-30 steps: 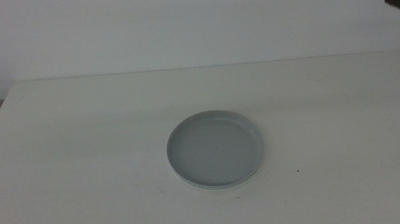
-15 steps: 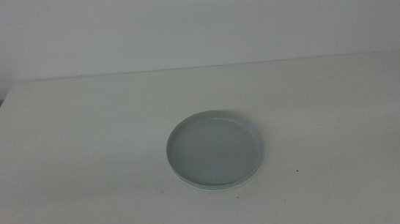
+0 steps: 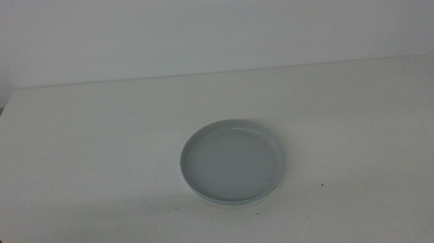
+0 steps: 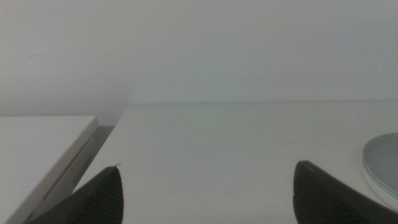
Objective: Stack the three bowls on top of each other.
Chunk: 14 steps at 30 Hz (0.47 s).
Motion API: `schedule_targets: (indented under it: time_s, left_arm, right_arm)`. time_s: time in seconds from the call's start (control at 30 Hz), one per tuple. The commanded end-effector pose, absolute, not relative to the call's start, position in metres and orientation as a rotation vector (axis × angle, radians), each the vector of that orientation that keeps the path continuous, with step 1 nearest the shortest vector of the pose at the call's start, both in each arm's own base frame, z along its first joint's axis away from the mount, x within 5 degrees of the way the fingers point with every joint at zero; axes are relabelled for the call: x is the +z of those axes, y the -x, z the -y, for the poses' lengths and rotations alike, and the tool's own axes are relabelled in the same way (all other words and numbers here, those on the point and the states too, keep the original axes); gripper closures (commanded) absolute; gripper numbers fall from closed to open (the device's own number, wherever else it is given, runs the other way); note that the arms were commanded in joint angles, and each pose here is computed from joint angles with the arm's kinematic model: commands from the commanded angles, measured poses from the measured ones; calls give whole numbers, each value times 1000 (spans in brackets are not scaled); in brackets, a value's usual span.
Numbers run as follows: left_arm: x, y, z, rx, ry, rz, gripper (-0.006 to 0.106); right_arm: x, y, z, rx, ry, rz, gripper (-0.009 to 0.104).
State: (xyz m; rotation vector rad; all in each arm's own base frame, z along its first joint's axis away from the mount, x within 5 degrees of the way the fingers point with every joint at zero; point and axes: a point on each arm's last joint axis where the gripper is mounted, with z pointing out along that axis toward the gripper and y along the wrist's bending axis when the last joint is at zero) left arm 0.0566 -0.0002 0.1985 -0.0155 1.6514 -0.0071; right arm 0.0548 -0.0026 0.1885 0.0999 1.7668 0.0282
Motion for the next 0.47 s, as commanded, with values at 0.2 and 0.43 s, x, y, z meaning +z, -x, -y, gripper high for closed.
schedule_targets:
  time_s: [0.2, 0.43]
  left_arm:
    - [200, -56, 0, -13, 26, -1625, 7]
    - [200, -56, 0, -13, 26, -1625, 7]
  right_arm:
    - [187, -55, 3, 11, -96, -1770, 3]
    - [187, -55, 3, 16, -102, -1770, 3]
